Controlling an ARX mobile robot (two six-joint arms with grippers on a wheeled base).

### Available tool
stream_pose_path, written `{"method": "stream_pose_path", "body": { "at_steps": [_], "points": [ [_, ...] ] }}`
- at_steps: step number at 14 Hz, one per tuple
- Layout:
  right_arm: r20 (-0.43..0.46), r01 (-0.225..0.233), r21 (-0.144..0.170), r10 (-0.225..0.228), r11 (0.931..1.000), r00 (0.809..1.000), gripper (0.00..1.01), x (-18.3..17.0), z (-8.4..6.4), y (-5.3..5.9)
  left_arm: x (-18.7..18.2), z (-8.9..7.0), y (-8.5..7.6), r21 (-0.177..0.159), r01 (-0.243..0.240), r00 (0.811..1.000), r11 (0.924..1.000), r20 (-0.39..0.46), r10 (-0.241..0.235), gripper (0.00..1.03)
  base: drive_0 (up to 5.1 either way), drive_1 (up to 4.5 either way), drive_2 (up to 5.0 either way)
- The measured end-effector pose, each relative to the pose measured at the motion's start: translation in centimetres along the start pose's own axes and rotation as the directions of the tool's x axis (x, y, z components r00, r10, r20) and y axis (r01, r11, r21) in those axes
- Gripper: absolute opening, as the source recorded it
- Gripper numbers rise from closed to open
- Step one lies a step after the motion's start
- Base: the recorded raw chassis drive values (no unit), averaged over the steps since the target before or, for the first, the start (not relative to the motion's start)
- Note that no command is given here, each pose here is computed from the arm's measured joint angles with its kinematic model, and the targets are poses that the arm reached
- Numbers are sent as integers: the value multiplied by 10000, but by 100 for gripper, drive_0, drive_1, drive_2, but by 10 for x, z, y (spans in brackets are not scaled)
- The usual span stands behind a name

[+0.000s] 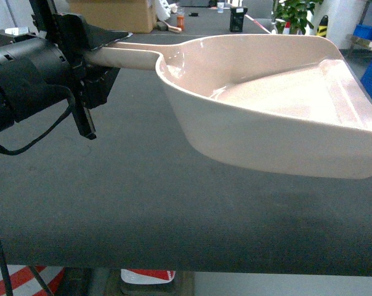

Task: Place part in tray to right shelf

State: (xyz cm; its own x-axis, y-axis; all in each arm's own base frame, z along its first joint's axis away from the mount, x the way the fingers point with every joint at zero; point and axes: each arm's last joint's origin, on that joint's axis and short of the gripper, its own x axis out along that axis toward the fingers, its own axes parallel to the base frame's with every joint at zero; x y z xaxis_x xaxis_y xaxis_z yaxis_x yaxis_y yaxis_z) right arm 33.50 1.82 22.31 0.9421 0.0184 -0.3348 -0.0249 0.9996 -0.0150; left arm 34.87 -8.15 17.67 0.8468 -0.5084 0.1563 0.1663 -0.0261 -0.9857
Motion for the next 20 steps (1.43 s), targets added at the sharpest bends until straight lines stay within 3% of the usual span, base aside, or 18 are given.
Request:
{"method": "stream_pose_path", "body": {
  "at_steps": [1, 2, 3, 4, 5, 7, 8, 9, 10, 11, 12, 13, 15, 16, 17, 18, 19, 20],
  "points": [
    [1263, -721, -13, 717, 9974, 9894, 47, -29, 33, 12, 0, 0, 0, 1, 4, 10000, 10000, 0, -4, 13, 0, 0, 0],
    [2699, -1883, -109, 1842, 9821, 9451, 47, -60, 69, 33, 0, 0, 0, -1, -4, 10000, 10000, 0, 4, 13, 0, 0, 0],
    [3478, -3060, -127, 2912, 9519, 8912, 47, -79, 92, 58, 0, 0, 0, 1, 4, 10000, 10000, 8, -4, 13, 0, 0, 0],
    [3179, -4110, 72, 3876, 9116, 8653, 47, -81, 94, 89, 0, 0, 0, 1, 4, 10000, 10000, 4, -4, 13, 0, 0, 0],
    [2426, -4587, 378, 4372, 8878, 8660, 47, -73, 83, 110, 0, 0, 0, 1, 4, 10000, 10000, 4, -4, 13, 0, 0, 0],
    [557, -4890, 885, 4859, 8678, 8722, 47, -57, 50, 144, 0, 0, 0, 37, -15, 10000, 10000, 11, 15, 13, 0, 0, 0],
    [395, -4821, 987, 4806, 8706, 8760, 47, -56, 46, 150, 0, 1, 2, 107, -134, 9998, 9999, 132, 132, 13, 0, 0, 0],
    [663, -4673, 967, 4628, 8788, 8840, 58, -58, 46, 152, -1, 2, 2, 116, -110, 9998, 9999, 139, 109, 13, 0, 0, 0],
    [964, -4606, 1023, 4520, 8817, 8868, 69, -62, 47, 149, -1, 1, 1, 146, -7, 10000, 9999, 91, 5, 13, 0, 0, 0],
    [1190, -4337, 1111, 4213, 8942, 8991, 78, -68, 49, 140, 0, 0, 1, 150, -11, 10000, 9999, 7, 11, 13, 0, 0, 0],
    [1727, -3819, 1298, 3584, 9150, 9174, 92, -84, 57, 120, -1, 0, 2, 208, -87, 10000, 9997, -5, 87, 13, 0, 0, 0],
    [2296, -3552, 1440, 3180, 9236, 9199, 100, -101, 67, 104, -1, 0, 1, 196, -44, 10000, 9998, 7, 44, 13, 0, 0, 0],
    [3762, -2299, 1299, 1666, 9645, 9114, 98, -133, 72, 75, -1, 0, 1, 185, -44, 10000, 9998, 3, 44, 13, 0, 0, 0],
    [4239, -1252, 1193, 635, 9849, 9035, 98, -144, 65, 61, -1, 0, 1, 185, -44, 10000, 9998, 7, 44, 13, 0, 0, 0],
    [4798, -33, 1220, -561, 9925, 8756, 98, -153, 56, 48, -1, 0, 1, 189, -44, 10000, 9998, 19, 44, 13, 0, 0, 0],
    [5128, 1283, 1110, -1674, 9855, 8420, 98, -162, 43, 37, -1, 0, 1, 185, -45, 10000, 9998, 38, 44, 13, 0, 0, 0],
    [5111, 1952, 799, -2083, 9775, 8339, 98, -167, 31, 31, -1, 0, 1, 185, -44, 10000, 9998, 22, 44, 13, 0, 0, 0],
    [5128, 2121, 594, -2121, 9754, 8319, 98, -169, 23, 29, -1, 0, 1, 185, -44, 10000, 9998, 11, 44, 13, 0, 0, 0]
  ]
}}
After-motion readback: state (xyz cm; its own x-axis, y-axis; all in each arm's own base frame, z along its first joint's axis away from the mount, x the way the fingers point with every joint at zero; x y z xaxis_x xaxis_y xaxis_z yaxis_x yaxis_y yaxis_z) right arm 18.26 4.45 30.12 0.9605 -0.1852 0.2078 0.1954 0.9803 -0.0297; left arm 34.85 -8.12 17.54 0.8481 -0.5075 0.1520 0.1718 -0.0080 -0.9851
